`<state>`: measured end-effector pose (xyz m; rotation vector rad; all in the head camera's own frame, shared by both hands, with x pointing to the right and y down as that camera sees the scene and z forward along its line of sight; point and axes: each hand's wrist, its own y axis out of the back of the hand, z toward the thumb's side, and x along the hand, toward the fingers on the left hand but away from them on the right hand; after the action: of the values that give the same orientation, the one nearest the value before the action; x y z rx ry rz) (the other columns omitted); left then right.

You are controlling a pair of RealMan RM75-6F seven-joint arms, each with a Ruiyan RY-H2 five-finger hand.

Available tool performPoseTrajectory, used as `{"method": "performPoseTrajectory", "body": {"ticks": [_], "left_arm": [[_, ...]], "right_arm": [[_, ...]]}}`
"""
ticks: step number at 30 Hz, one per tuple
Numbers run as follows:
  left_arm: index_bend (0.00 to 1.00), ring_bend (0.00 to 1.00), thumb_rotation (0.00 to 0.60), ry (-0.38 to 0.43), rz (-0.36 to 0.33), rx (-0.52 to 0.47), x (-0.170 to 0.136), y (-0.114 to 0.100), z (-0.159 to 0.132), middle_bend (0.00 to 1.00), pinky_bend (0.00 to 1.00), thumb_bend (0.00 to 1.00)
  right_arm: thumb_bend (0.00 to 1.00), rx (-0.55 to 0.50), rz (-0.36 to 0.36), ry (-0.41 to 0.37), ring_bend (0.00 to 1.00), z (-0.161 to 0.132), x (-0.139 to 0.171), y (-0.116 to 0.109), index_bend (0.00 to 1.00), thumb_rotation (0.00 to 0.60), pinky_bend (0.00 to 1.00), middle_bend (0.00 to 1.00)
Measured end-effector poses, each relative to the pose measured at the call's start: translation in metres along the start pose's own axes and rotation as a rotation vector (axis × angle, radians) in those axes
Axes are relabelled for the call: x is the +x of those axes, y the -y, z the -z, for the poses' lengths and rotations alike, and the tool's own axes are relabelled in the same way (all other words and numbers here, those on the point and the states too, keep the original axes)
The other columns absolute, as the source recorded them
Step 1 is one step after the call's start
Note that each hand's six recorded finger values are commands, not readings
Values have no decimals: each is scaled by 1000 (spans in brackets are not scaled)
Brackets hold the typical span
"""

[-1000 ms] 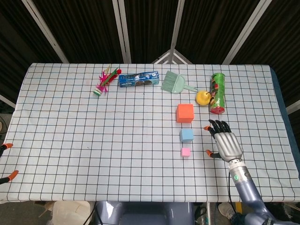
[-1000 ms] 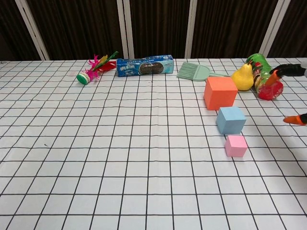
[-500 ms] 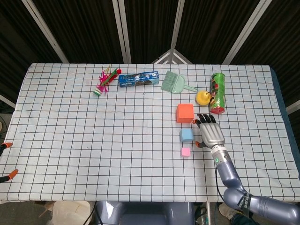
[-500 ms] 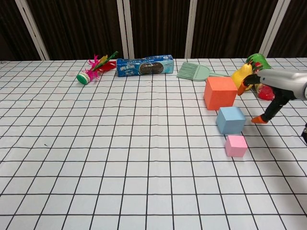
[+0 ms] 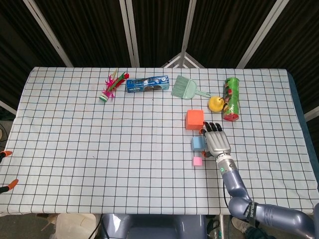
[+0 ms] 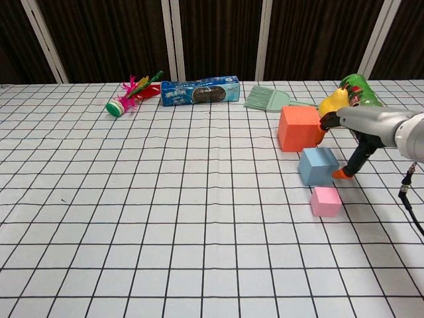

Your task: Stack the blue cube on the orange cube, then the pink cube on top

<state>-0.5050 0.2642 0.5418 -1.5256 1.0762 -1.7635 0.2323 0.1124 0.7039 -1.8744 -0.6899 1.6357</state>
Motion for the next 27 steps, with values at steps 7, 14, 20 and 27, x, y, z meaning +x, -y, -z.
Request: {"method": "performPoseTrajectory", "body": {"ticks": [7, 14, 20, 27], "left_arm": [[216, 0, 600, -3, 1, 0, 1, 0, 1, 7, 18, 206], [216, 0, 600, -1, 3, 2, 1, 1, 0, 7, 18, 206], [216, 0, 600, -3, 1, -1, 0, 0, 1, 7, 18, 206], [216, 0, 600, 0, -1, -7, 0, -1, 1, 7, 18, 206]], "right_arm": [[292, 0, -2, 5, 18, -1, -2, 3, 370, 600, 0, 87], [292, -9, 1, 8, 19, 1, -3, 3, 394, 600, 0, 87], [300, -14, 6, 4, 19, 2, -2, 1, 399, 600, 0, 87], [315, -18, 35, -6, 19, -2, 3, -10, 406, 600, 0, 87]]}}
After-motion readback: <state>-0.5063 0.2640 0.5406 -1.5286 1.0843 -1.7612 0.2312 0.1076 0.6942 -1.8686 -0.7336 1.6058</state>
